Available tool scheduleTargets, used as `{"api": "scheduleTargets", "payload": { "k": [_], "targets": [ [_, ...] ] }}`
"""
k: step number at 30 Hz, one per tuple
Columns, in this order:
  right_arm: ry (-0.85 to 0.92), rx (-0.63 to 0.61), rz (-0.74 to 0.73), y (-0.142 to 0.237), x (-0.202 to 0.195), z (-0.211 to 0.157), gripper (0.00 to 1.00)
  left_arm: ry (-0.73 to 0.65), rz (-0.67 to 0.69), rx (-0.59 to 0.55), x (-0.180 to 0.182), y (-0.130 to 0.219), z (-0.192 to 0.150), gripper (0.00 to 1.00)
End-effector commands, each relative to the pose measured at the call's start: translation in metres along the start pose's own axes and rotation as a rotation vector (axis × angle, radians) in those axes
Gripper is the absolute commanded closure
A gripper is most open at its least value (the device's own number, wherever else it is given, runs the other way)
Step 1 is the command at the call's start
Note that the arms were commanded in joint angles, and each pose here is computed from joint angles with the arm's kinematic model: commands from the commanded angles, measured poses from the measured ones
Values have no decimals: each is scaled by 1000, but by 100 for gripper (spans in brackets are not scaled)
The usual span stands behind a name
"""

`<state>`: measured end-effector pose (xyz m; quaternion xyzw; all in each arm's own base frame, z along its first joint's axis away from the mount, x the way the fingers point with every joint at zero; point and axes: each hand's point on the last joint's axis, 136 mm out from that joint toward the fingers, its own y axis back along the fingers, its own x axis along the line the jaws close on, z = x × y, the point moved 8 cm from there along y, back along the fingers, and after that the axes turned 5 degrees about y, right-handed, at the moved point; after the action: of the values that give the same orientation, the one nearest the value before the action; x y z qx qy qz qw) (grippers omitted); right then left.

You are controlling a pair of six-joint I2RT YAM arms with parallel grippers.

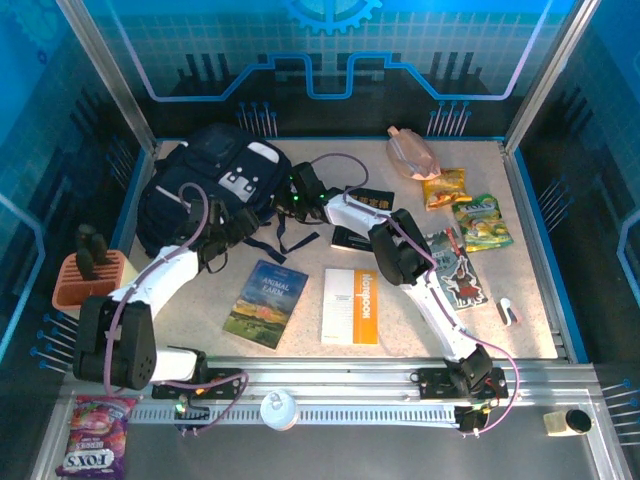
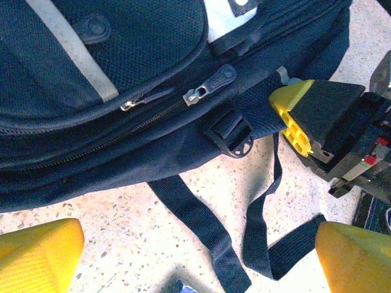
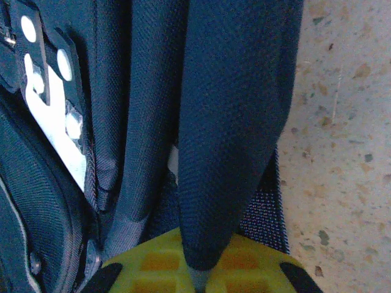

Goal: Pack the student bag

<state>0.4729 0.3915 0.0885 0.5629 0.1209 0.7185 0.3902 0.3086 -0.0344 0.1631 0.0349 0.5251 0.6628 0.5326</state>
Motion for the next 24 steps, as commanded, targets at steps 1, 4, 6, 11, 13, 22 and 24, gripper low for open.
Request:
{"api": "scheduleTargets", "payload": {
  "k": [1,4,6,11,13,22,24],
  "targets": [
    [75,-55,-11,33,15,17,95,58,1,53,6,-9,-11,2],
    [110,-83,-8,67,20,21,96,70,-22,79,5,-15,-14,2],
    [117,-109,6,96,21,24,97,70,-47,90,3,-19,-15,2],
    [112,-169,-13,154,4,19,97,36,-85,91,-10,-27,-13,2],
    [87,-186,-33,173,-8,15,97,20,-93,93,-17,-32,-11,2],
    [-171,-219,-134,201,-71,-10,93,-65,-128,119,-45,-66,-2,4],
    [-224,-195,-137,197,-80,-12,84,-73,-133,112,-48,-66,1,4]
  ]
}}
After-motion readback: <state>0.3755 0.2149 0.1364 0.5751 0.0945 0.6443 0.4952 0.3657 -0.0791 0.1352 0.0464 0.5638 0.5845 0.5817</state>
